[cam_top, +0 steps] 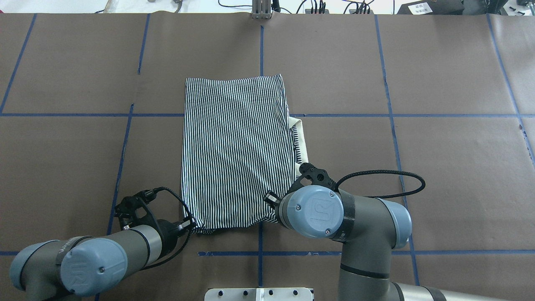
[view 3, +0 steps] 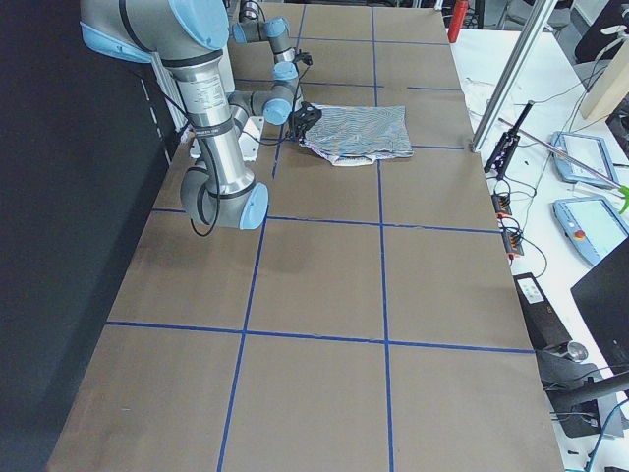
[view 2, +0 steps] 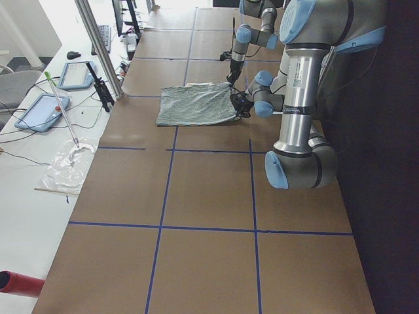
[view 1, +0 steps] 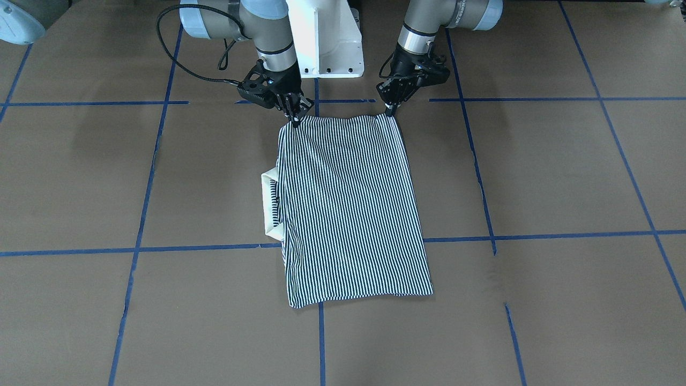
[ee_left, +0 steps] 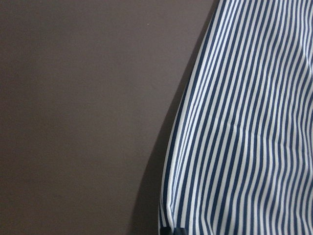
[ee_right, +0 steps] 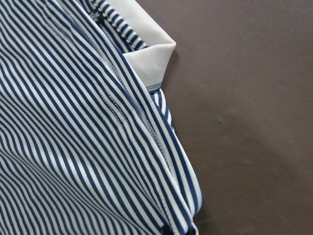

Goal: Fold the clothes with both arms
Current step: 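Grasp the near edge with both grippers and fold it away from the robot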

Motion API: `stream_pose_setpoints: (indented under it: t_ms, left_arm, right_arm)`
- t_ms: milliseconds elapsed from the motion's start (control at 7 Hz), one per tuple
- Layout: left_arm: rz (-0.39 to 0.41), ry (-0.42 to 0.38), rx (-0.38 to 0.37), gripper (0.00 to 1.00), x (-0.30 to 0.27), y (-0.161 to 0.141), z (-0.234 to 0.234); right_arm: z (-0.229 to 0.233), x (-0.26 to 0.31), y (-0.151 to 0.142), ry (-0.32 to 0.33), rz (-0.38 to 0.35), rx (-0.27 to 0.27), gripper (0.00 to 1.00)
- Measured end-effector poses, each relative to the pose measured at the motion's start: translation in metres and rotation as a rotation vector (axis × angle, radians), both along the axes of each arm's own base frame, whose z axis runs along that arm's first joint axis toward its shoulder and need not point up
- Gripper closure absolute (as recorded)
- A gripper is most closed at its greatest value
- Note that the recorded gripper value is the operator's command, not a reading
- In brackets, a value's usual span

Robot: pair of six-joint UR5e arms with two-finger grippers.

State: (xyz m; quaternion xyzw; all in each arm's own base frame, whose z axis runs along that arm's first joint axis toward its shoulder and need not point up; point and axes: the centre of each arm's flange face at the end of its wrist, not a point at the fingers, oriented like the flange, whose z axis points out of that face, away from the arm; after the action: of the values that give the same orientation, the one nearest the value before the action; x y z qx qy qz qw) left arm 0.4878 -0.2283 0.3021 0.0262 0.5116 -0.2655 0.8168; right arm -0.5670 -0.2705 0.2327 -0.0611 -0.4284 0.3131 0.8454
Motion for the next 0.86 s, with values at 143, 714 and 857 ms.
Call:
stream_pose_setpoints:
  t_ms: [143, 714, 857]
  left_arm:
    - [-0.003, 0.038, -0.007, 1.00, -0.017, 0.003, -0.024]
    - [0.014, 0.083, 0.020, 1.00, -0.083, -0.018, -0.099]
    - [-0.004, 0.051, 0.066, 1.00, -0.079, -0.054, -0.101]
  right_arm:
    - [-0.001, 0.018, 0.024, -0.006, 0.009, -0.001, 1.00]
    - [-0.059, 0.082, -0.008, 0.032, 0.098, 0.029, 1.00]
    - [-0.072, 0.080, -0.052, 0.036, 0.139, 0.040, 1.00]
